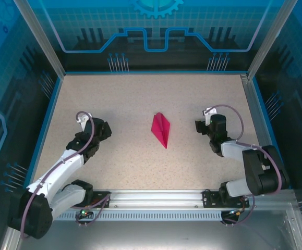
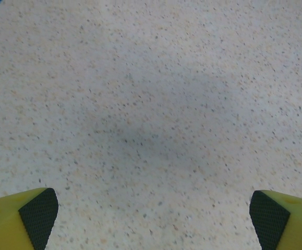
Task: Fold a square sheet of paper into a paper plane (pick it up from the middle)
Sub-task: Reset both arms
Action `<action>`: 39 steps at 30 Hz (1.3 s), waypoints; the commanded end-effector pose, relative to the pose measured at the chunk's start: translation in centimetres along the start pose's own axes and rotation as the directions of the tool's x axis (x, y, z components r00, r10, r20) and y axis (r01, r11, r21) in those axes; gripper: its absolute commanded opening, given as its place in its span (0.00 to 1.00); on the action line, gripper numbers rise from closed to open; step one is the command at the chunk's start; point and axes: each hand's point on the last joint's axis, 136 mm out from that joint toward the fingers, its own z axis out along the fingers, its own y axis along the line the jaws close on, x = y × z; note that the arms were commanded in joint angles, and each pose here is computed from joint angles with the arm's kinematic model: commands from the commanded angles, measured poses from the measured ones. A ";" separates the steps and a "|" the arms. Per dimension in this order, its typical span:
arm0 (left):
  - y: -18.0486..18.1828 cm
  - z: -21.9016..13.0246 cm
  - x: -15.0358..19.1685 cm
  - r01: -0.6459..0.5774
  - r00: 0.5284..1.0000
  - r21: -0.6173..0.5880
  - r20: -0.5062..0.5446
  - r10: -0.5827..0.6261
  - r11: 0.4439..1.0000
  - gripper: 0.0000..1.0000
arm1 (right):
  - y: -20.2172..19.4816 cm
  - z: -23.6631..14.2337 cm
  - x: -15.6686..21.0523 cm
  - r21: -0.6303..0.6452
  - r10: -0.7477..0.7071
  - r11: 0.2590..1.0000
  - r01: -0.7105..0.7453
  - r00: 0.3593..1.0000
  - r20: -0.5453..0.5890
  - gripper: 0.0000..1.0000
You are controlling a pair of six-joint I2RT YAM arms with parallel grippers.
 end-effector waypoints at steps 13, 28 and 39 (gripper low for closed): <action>-2.0 2.9 -5.0 -0.158 0.946 0.052 0.294 0.136 0.986 0.99 | -1.3 0.7 -1.9 -0.031 0.069 0.997 -0.066 0.989 0.129 0.99; -4.4 8.6 -4.0 -0.295 0.908 0.090 0.337 0.250 0.951 0.98 | -1.2 0.7 -1.8 -0.036 0.069 0.997 -0.065 0.990 0.127 0.99; -4.1 9.5 -2.6 -0.259 0.937 0.245 0.298 0.181 0.934 0.98 | -1.2 0.7 -1.8 -0.036 0.069 0.997 -0.065 0.990 0.127 0.99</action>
